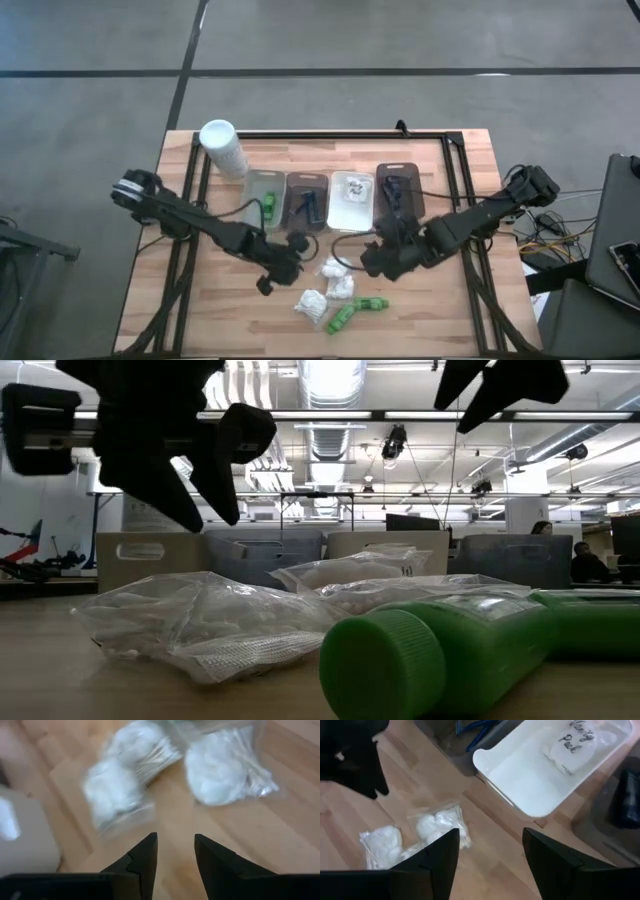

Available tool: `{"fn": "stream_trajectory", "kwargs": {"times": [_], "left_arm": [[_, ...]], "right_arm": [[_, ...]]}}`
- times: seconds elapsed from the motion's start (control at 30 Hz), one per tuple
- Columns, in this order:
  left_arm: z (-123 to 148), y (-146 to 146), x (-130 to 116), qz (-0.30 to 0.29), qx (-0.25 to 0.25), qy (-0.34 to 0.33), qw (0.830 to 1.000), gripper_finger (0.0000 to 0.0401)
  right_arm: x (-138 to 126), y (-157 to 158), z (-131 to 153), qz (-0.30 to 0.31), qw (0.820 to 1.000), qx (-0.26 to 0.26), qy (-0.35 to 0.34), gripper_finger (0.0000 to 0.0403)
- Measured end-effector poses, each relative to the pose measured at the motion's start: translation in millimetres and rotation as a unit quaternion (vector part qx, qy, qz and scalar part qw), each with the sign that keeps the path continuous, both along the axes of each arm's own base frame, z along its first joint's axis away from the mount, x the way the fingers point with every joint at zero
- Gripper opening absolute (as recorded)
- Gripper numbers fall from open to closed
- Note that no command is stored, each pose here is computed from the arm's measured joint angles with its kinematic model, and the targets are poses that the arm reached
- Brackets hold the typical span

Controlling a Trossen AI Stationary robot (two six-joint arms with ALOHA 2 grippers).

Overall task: Pick & Place Travel size toiletries
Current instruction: Put the white cotton pack into the white bin

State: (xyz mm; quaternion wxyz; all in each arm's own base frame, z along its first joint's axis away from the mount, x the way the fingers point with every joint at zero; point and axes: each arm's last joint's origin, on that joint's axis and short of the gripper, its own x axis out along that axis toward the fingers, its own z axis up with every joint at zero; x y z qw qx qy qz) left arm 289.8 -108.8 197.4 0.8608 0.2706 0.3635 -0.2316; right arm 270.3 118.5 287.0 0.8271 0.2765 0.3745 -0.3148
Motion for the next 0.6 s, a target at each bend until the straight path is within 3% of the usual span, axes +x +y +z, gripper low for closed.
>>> {"fn": "stream_trajectory", "kwargs": {"times": [0.27, 0.6], "left_arm": [[-9.9, -20.3, 10.5, 0.037, 0.045, -0.065, 0.996, 0.0136], [-29.5, -24.1, 19.3, 0.07, 0.082, -0.071, 0.992, 0.0136]], "right_arm": [[-5.7, 13.2, -5.8, -0.005, 1.0, 0.0, 0.007, 0.0263], [-2.4, 19.7, -15.3, -0.004, 1.0, -0.001, 0.021, 0.0314]]}}
